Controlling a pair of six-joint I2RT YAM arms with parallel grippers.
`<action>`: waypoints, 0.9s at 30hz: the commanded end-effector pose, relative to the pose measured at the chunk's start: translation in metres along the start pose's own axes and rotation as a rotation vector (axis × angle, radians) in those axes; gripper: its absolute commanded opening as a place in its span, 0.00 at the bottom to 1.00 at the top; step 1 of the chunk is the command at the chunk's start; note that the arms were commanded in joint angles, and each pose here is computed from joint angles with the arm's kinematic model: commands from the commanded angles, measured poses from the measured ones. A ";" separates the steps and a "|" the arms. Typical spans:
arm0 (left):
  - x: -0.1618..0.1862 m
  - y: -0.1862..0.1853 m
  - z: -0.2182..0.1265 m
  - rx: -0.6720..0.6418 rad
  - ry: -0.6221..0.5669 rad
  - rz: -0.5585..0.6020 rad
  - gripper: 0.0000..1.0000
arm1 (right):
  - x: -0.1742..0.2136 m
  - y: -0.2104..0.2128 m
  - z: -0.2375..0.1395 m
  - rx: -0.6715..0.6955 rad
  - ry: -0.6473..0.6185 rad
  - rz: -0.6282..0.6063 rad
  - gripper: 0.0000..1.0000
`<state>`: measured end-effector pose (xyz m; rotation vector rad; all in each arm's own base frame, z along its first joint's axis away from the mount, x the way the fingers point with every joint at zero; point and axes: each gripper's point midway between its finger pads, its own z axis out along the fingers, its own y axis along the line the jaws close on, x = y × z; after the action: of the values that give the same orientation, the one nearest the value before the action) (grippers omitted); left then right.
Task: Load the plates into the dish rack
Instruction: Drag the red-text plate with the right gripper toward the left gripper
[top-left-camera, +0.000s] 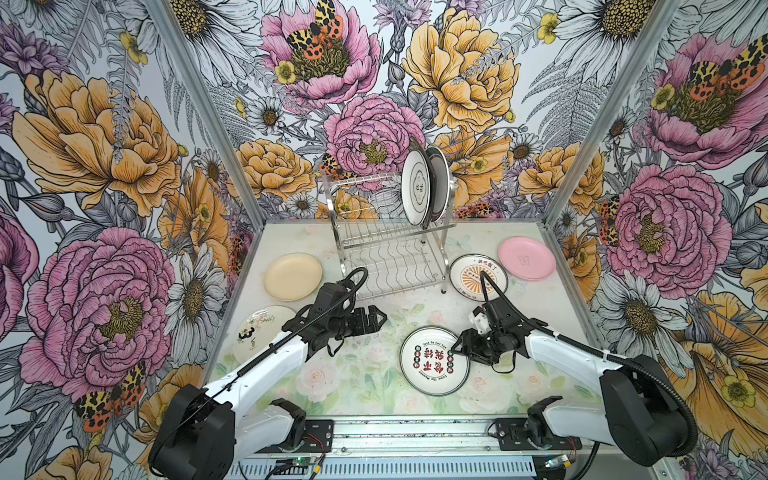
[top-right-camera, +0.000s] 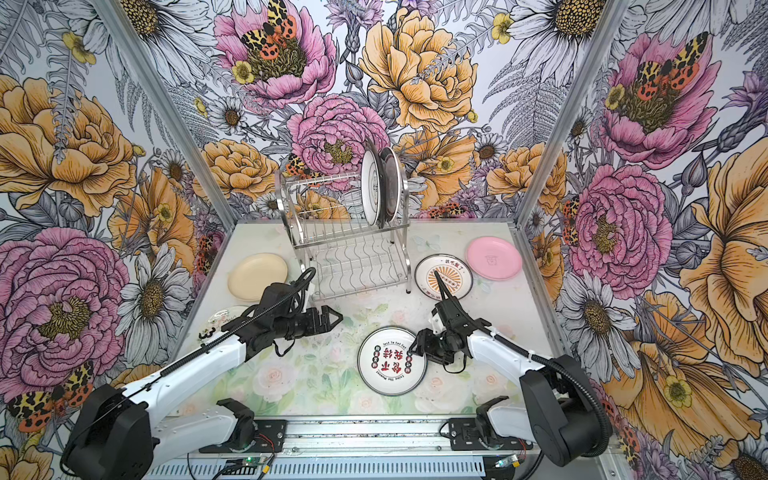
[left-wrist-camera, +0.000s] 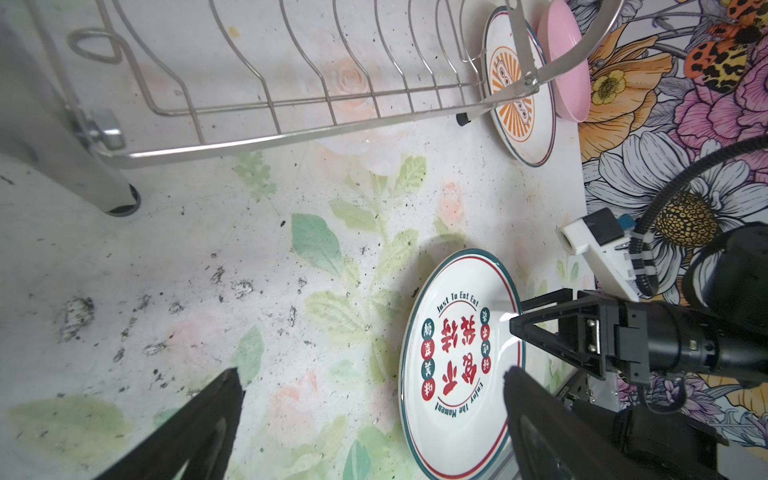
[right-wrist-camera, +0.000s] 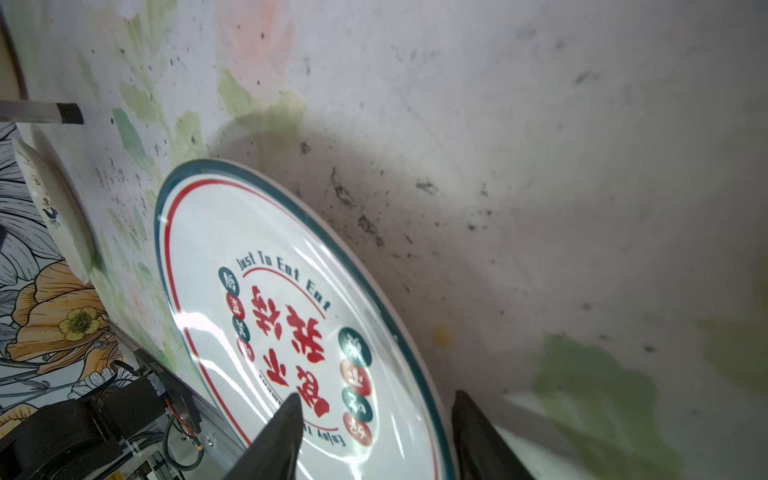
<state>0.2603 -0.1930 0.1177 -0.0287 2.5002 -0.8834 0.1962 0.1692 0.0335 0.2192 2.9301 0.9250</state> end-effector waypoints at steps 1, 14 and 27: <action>-0.005 -0.011 -0.002 0.031 -0.005 0.043 0.98 | 0.001 0.008 0.006 -0.048 0.010 -0.062 0.54; 0.002 -0.013 -0.001 0.047 0.007 0.030 0.99 | 0.009 0.002 0.021 -0.018 0.067 -0.100 0.20; 0.004 -0.015 -0.001 0.049 0.010 0.028 0.99 | 0.010 0.012 0.019 -0.046 0.073 -0.168 0.00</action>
<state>0.2558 -0.2000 0.1185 -0.0017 2.5038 -0.9044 0.1911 0.1975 0.0315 -0.0257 2.9059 1.0902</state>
